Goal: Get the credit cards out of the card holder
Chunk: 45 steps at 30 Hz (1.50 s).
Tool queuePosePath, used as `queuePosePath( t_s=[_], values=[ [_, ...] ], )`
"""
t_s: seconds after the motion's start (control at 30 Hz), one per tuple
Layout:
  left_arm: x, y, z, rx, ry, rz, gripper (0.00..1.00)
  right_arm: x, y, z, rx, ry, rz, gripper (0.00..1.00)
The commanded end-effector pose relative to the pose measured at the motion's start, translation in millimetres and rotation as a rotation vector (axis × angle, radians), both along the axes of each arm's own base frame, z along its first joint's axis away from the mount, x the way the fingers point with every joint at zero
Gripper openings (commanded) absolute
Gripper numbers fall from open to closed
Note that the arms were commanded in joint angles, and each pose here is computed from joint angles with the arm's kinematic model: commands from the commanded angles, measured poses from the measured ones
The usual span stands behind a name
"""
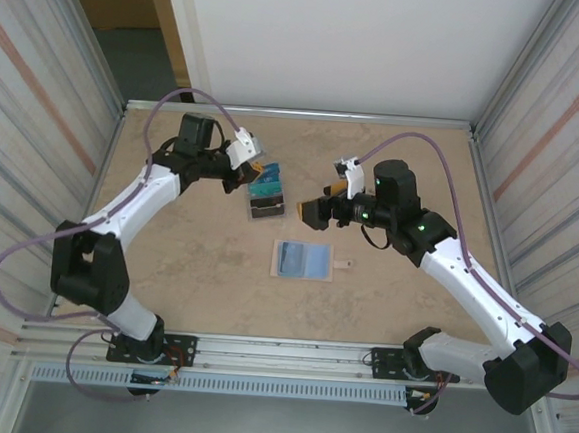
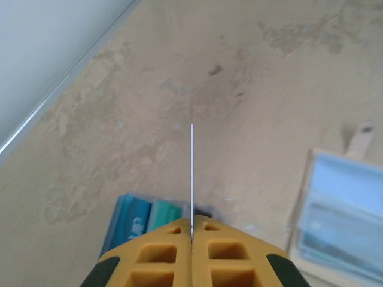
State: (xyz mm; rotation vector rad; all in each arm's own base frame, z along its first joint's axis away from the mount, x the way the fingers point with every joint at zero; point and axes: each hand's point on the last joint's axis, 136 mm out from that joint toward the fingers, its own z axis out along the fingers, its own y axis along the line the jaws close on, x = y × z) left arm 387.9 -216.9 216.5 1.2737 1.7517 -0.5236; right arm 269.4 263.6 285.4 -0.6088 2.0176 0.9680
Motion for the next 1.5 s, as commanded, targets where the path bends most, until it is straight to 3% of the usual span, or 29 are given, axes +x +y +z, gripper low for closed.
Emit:
queuePosePath(
  t_s=[0.0, 0.4, 0.9, 1.2, 1.47],
  values=[
    [28, 6, 6, -0.014, -0.106, -0.039, 0.0, 15, -11, 9, -0.005, -0.01, -0.108, 0.99],
    [63, 2, -45, 0.039, -0.038, -0.1, 0.0, 28, -27, 0, -0.026, 0.022, -0.22, 0.99],
    [69, 0, -90, 0.078, 0.052, -0.144, 0.0, 29, -48, 13, -0.002, -0.038, -0.325, 0.99],
    [79, 0, -107, 0.105, 0.09, -0.112, 0.0, 38, -65, 9, -0.013, -0.014, -0.44, 0.99],
    [79, -9, -119, 0.145, 0.103, -0.072, 0.0, 40, -68, 12, 0.007, -0.028, -0.448, 0.99]
  ],
)
